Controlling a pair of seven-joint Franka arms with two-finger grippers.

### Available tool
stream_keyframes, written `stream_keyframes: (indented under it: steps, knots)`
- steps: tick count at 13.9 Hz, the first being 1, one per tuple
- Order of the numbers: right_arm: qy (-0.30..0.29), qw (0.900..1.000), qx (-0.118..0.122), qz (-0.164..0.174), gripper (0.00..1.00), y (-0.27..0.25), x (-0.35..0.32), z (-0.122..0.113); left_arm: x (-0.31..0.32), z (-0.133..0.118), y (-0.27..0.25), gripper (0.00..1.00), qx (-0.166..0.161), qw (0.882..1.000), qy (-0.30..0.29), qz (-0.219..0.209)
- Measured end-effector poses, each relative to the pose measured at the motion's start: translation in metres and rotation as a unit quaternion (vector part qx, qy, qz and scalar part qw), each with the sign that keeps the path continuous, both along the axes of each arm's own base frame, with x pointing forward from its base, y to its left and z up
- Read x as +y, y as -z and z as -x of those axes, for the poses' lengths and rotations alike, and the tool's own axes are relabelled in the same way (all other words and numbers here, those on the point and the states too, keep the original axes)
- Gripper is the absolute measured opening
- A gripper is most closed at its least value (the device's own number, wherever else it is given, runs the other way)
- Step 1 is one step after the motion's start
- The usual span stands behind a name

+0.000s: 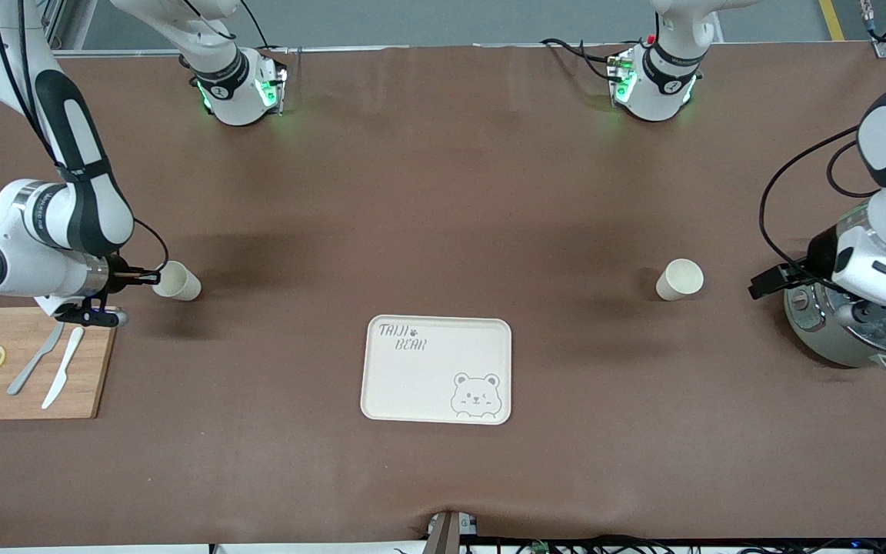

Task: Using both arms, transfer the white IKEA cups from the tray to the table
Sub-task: 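Lower the cup beside the cutting board and open the right gripper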

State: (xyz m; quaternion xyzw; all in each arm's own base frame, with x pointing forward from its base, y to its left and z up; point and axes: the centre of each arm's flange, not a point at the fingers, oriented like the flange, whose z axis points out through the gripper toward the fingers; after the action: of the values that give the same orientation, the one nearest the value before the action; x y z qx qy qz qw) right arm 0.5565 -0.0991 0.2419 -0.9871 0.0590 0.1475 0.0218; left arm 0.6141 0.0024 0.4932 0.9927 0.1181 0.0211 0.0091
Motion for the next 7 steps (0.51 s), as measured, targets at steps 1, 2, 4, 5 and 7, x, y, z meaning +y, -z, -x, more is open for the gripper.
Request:
stream_keyframes:
  steps: [1,2,4,5,7]
  knots:
    - [0.0,1.0,0.0,0.0,0.02,0.001,0.0,0.0,0.002,-0.002,-0.013,1.0,-0.005,1.0,0.004,-0.01]
    - [0.0,1.0,-0.001,0.0,0.06,0.001,0.0,0.0,0.003,-0.004,-0.026,1.0,-0.009,1.0,0.006,-0.016]
    - [0.0,1.0,-0.001,0.0,0.12,0.001,0.0,0.0,0.005,-0.007,-0.053,1.0,-0.025,0.999,0.005,-0.021]
    - [0.0,1.0,-0.001,0.0,0.21,0.001,0.0,0.0,0.007,-0.008,-0.063,1.0,-0.033,0.999,0.004,-0.021]
    - [-0.001,1.0,0.0,0.0,0.44,-0.001,0.001,-0.001,0.009,-0.01,-0.077,1.0,-0.047,0.999,0.001,-0.021]
